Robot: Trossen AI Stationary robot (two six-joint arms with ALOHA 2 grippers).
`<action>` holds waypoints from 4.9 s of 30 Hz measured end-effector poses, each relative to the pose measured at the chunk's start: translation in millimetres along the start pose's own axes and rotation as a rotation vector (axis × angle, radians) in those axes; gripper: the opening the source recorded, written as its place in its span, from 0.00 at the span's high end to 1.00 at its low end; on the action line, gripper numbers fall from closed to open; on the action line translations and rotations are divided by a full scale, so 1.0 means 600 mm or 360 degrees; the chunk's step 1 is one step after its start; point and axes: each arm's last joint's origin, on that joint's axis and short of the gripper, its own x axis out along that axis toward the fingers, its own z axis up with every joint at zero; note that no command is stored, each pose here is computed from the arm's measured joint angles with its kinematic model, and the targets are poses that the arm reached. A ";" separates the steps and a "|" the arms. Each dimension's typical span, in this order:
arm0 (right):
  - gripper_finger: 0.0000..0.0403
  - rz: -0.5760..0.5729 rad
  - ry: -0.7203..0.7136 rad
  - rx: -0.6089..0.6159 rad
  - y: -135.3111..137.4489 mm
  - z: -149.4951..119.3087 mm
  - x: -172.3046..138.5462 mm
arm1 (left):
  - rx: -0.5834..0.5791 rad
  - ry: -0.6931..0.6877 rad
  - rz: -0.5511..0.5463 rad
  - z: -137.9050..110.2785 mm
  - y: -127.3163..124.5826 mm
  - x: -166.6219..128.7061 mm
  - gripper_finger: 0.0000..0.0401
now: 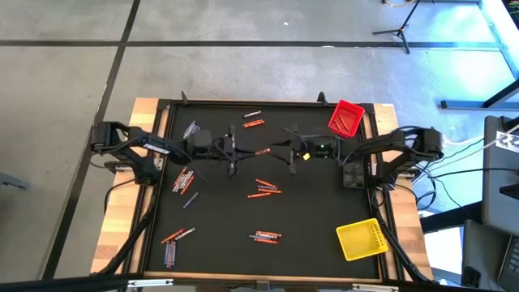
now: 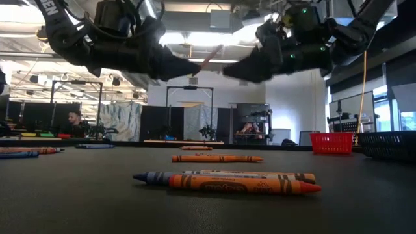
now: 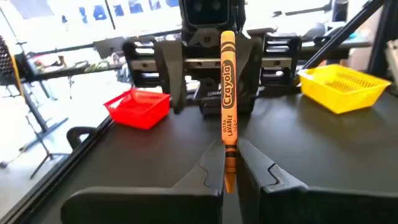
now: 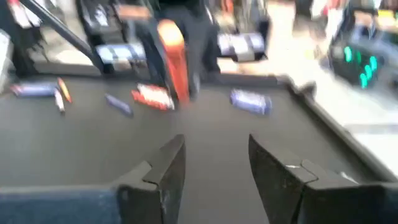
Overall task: Sort crayons
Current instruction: Put the orange crayon into the red bin
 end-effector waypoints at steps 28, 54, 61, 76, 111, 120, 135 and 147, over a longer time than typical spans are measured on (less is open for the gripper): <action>0.90 0.0036 -0.0197 -0.0202 0.044 0.032 0.035 | 0.0047 -0.0030 -0.0044 0.007 -0.018 0.004 0.98; 0.94 -0.1203 0.0862 -0.0494 -0.030 0.079 -0.091 | 0.0048 0.0235 0.0391 -0.013 -0.010 0.002 0.68; 0.96 -0.1372 0.1250 -0.0358 -0.081 0.072 -0.155 | 0.0048 0.0237 0.0388 -0.014 -0.010 0.002 0.67; 0.94 -0.1571 0.1586 0.0166 -0.200 0.004 -0.227 | 0.0049 0.0238 0.0386 -0.014 -0.010 0.002 0.67; 0.59 -0.1355 0.1448 0.0443 -0.205 0.015 -0.221 | 0.0050 0.0240 0.0397 -0.014 -0.008 0.002 0.67; 0.59 -0.1026 0.0977 0.0257 -0.144 0.077 -0.171 | 0.0125 0.0182 0.0436 -0.007 -0.002 0.001 0.67; 0.59 -0.0529 -0.0047 -0.0100 -0.045 0.067 -0.119 | -0.0003 0.0278 0.0627 -0.017 0.007 -0.002 0.67; 0.59 -0.0196 -0.0147 -0.0028 0.001 0.078 -0.109 | -0.0153 0.0914 0.0642 -0.005 0.110 0.022 0.67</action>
